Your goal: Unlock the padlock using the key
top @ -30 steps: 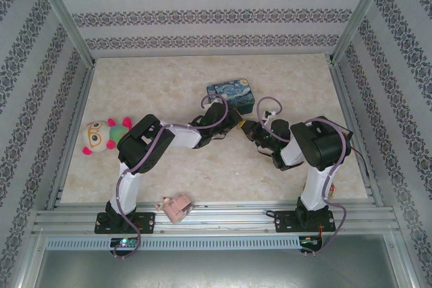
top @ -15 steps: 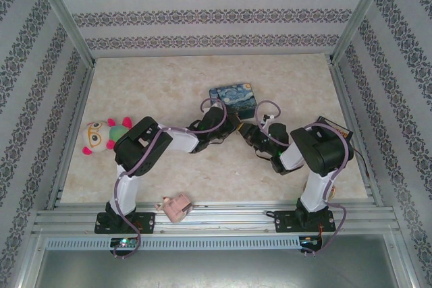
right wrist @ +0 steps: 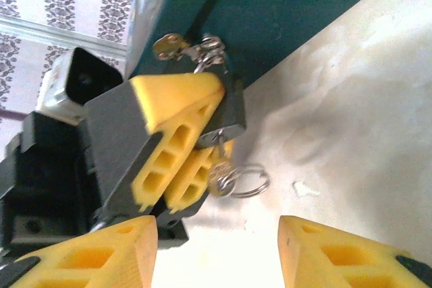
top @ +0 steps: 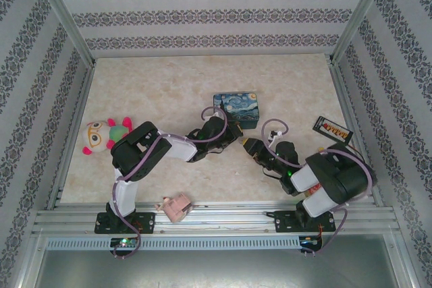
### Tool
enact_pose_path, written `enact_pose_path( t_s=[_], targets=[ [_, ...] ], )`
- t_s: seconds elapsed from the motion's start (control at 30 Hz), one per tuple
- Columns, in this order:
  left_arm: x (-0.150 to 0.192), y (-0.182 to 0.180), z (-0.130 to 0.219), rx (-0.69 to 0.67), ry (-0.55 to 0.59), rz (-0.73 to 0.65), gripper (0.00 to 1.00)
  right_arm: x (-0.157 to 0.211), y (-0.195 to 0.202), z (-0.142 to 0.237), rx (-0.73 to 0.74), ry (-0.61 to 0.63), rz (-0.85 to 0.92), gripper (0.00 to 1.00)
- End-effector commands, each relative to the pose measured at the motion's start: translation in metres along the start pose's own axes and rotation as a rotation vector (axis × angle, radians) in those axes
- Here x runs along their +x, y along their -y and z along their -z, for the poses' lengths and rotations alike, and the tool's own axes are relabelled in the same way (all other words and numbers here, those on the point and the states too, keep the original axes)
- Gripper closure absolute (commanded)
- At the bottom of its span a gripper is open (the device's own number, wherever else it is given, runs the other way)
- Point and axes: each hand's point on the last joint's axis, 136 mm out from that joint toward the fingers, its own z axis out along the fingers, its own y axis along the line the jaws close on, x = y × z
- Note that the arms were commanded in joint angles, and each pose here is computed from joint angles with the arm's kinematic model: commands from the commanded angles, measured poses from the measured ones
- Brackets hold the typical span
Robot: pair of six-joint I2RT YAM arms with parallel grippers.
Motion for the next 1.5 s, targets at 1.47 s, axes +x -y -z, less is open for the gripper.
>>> enact_pose_path(
  t_s=[1.47],
  targets=[
    [-0.007, 0.007, -0.002, 0.108, -0.001, 0.065, 0.97, -0.010, -0.017, -0.016, 0.152, -0.048, 0.019, 0.71]
  ],
)
